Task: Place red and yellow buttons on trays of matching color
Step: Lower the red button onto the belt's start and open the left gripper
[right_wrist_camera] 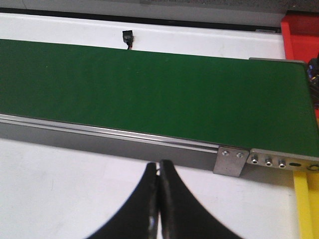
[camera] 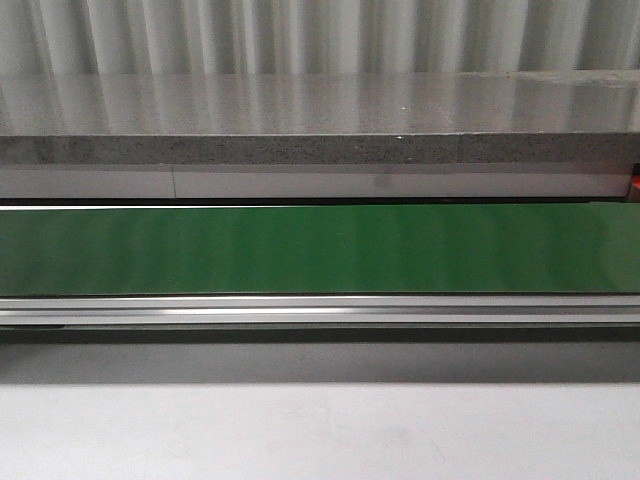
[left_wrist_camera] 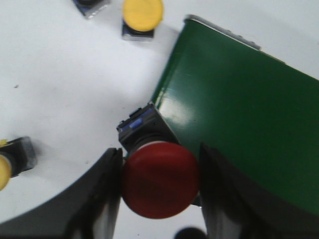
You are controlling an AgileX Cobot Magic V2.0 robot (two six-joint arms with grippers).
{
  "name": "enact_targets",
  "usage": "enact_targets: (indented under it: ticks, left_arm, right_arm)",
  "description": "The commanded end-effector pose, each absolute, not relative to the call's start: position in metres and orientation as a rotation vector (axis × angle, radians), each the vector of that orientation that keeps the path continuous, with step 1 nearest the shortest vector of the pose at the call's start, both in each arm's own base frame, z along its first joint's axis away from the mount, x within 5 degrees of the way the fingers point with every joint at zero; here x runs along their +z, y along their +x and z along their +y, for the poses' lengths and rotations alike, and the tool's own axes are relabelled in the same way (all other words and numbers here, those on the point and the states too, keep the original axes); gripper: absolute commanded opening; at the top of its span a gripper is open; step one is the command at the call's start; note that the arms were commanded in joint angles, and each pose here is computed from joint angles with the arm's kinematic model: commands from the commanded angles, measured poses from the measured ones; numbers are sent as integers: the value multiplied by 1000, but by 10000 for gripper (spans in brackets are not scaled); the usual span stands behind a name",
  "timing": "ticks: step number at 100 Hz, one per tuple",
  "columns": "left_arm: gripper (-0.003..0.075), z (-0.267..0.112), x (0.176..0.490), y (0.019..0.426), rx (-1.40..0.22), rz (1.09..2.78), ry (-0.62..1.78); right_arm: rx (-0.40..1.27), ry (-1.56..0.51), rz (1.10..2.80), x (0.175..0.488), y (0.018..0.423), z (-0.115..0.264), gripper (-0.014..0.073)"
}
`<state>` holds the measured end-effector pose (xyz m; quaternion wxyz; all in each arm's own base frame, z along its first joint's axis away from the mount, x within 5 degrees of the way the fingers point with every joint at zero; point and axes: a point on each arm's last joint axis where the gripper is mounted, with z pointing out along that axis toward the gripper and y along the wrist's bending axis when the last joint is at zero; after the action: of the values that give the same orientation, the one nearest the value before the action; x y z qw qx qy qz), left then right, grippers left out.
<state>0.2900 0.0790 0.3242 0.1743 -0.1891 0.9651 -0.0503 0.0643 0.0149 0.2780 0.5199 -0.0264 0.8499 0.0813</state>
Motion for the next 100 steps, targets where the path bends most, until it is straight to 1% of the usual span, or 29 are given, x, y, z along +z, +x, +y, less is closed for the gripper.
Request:
enact_targets:
  ticks: [1, 14, 34, 41, 48, 53, 58, 63, 77, 83, 100]
  left_arm:
    - [157, 65, 337, 295, -167, 2687, -465]
    - [157, 54, 322, 308, -189, 2747, -419]
    - [171, 50, 304, 318, -220, 2810, -419]
    - [233, 49, 302, 320, -240, 2818, -426]
    - [336, 49, 299, 322, -256, 2824, -430]
    - [424, 48, 298, 323, -268, 2827, -434]
    - [487, 48, 298, 323, -271, 2826, -435]
    - [522, 48, 298, 323, -270, 2822, -435]
    - [526, 48, 299, 325, -275, 2788, -439]
    - [526, 46, 300, 327, -311, 2765, -450]
    - [526, 44, 318, 326, -342, 2668, -448]
  right_arm:
    - [185, -62, 1960, 290, 67, 14, -67]
    - [185, -62, 1960, 290, 67, 14, -67]
    - [185, -62, 1960, 290, 67, 14, -67]
    - [185, -62, 1960, 290, 67, 14, -67]
    - [185, -62, 1960, 290, 67, 14, -67]
    - [185, -62, 1960, 290, 67, 14, -67]
    - [185, -62, 1960, 290, 67, 14, -67]
    - [185, -62, 1960, 290, 67, 14, -67]
    - [185, -62, 1960, 290, 67, 14, -67]
    - [185, -62, 1960, 290, 67, 14, -67]
    - [185, -62, 1960, 290, 67, 14, -67]
